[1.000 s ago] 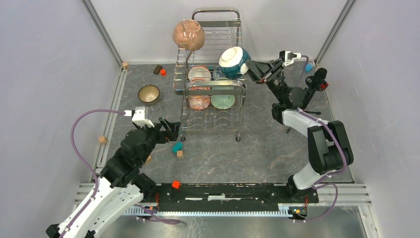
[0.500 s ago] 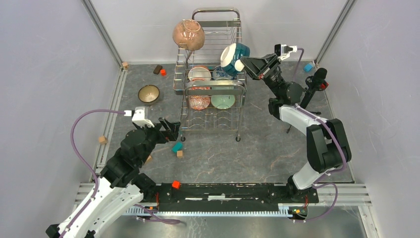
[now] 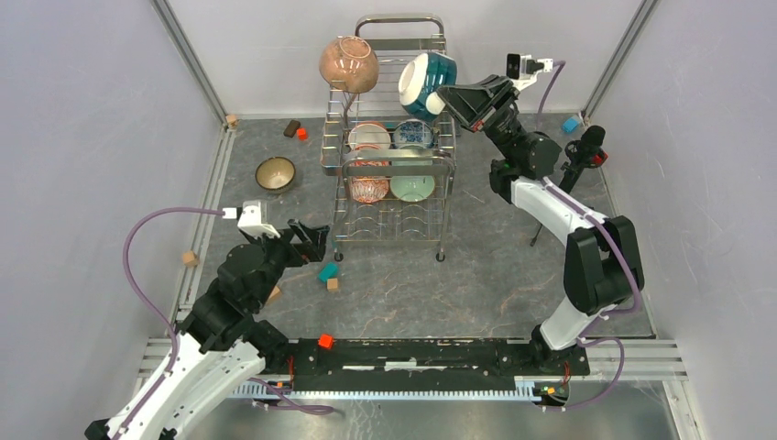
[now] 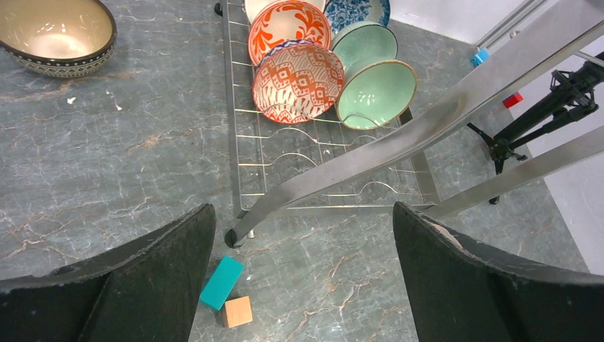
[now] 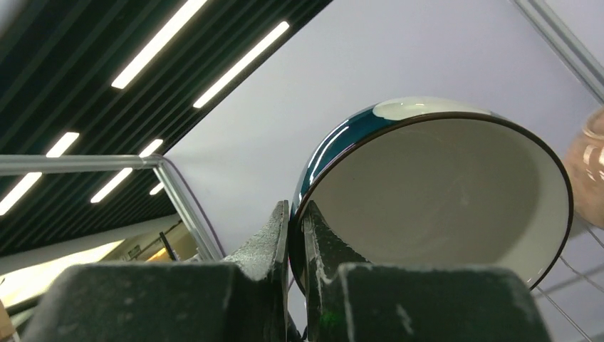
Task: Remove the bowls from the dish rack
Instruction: Pick up the bowl from the dish rack, then place the bowl at the center of the board.
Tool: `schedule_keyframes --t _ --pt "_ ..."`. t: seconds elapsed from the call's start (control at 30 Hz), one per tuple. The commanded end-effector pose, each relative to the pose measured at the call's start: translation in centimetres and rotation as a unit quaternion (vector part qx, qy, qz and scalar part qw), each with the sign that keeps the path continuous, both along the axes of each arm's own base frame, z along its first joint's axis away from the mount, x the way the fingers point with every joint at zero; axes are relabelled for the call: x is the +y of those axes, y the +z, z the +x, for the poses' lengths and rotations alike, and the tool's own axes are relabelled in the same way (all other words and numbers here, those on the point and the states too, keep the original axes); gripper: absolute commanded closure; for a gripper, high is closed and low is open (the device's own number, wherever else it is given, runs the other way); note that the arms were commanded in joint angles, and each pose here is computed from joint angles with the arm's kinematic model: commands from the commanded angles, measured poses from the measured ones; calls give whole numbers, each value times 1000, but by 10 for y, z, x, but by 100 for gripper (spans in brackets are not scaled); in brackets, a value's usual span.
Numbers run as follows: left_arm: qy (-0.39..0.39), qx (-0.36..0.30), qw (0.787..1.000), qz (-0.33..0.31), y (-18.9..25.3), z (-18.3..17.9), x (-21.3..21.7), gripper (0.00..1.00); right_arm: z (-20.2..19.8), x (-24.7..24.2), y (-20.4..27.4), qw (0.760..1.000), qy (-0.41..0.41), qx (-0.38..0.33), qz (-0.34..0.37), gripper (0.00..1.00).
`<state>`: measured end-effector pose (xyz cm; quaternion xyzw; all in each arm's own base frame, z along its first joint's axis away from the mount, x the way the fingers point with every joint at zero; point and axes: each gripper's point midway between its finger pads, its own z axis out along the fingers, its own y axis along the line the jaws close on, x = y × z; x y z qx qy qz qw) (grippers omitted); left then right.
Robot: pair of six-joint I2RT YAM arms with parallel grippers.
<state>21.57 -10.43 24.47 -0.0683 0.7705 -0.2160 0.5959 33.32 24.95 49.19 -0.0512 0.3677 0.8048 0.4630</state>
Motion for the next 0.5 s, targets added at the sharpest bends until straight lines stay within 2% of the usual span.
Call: schedule_keyframes --t 0.0,0.1,0.47 --pt "14 -22 1000 1 18 -4 10 0 -34 -2 48 994 -9 -101 31 100" --pt "18 -29 999 -1 26 -8 16 0 -41 2 56 993 -14 -114 23 100" --pt "32 -31 999 -14 52 -24 32 0 -83 2 79 976 -105 -174 -78 100"
